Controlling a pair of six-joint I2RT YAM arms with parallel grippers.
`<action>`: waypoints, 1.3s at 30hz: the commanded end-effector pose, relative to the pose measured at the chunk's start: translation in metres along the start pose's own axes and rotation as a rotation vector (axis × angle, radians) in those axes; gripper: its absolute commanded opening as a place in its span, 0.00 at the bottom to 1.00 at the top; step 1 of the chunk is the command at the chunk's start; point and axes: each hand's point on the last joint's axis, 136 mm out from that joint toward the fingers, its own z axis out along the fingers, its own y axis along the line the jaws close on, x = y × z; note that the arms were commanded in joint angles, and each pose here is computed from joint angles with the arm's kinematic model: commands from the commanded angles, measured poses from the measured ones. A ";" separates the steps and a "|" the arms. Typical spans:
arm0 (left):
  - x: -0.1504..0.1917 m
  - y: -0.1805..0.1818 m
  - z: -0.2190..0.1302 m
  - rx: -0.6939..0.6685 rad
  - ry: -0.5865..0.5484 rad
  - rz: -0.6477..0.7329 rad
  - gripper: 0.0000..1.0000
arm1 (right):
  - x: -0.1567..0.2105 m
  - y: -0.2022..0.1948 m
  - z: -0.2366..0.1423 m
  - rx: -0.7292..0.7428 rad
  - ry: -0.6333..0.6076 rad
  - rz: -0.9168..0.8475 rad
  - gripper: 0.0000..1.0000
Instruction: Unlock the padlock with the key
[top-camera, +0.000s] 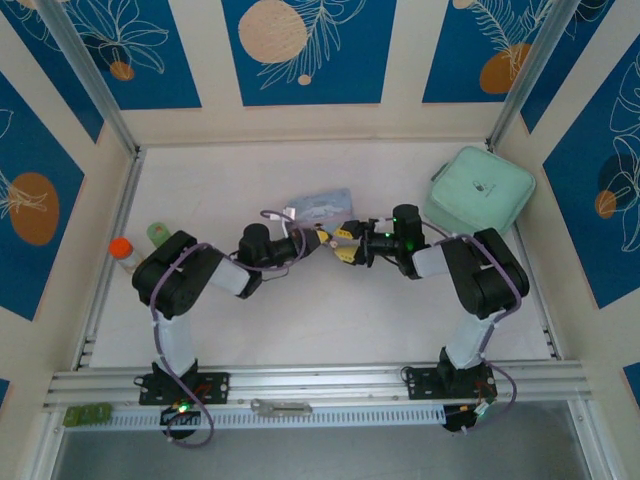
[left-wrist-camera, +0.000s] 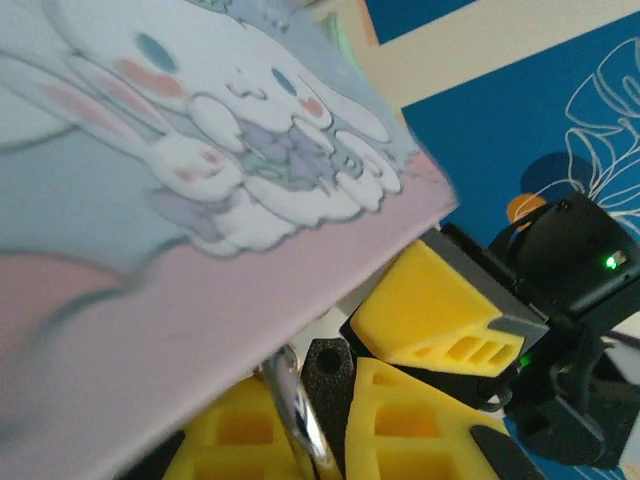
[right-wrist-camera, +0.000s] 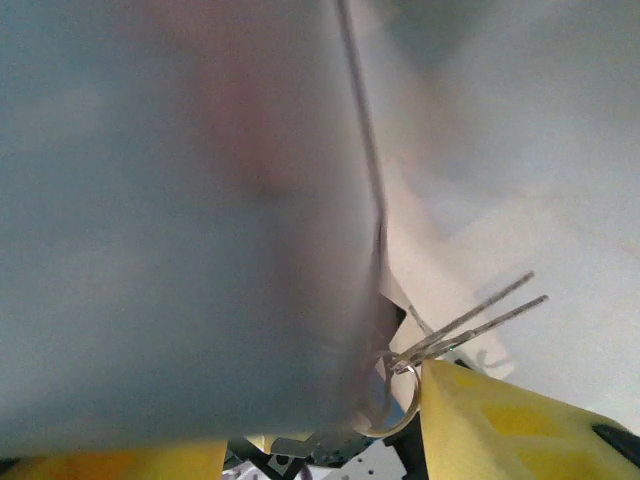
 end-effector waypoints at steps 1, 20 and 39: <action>0.015 -0.007 0.004 -0.001 0.079 0.055 0.00 | -0.003 -0.011 -0.010 0.054 -0.040 -0.040 0.56; 0.030 0.039 -0.004 -0.193 0.115 0.027 0.00 | 0.005 -0.014 -0.049 0.315 -0.156 -0.326 0.62; 0.033 0.039 -0.039 -0.330 0.084 -0.034 0.50 | 0.022 0.017 -0.050 0.706 -0.270 -0.855 0.61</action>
